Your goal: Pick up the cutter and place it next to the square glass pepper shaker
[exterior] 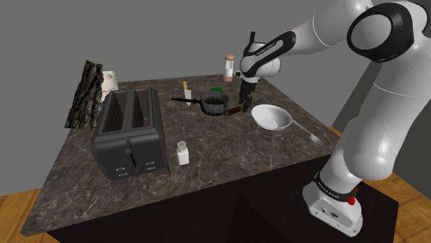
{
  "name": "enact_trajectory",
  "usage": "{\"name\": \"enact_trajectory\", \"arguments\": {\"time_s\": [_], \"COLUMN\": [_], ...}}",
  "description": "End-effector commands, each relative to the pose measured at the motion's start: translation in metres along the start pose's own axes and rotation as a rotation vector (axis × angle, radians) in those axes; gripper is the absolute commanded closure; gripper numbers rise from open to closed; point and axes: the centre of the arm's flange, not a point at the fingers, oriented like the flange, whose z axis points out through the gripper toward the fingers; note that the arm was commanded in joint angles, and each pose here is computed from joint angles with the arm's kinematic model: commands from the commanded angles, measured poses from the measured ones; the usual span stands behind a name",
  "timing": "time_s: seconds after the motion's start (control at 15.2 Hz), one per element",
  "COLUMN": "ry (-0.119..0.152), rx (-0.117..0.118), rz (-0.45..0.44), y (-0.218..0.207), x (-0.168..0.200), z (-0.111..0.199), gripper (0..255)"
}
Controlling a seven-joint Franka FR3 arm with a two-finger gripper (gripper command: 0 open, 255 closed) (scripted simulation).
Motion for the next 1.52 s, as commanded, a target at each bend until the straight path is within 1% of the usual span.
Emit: {"name": "enact_trajectory", "arguments": {"time_s": [0.0,0.2,0.26,0.86,1.45], "ry": [0.000,0.000,0.000,0.000,0.000], "rx": [0.000,0.000,0.000,0.000,0.000], "rz": [0.000,0.000,0.000,0.000,0.000], "y": [0.000,0.000,0.000,0.000,-0.003], "x": [0.000,0.000,0.000,0.000,0.005], "z": [0.000,0.000,0.000,0.000,-0.047], "gripper": [0,0,255,255,255]}}
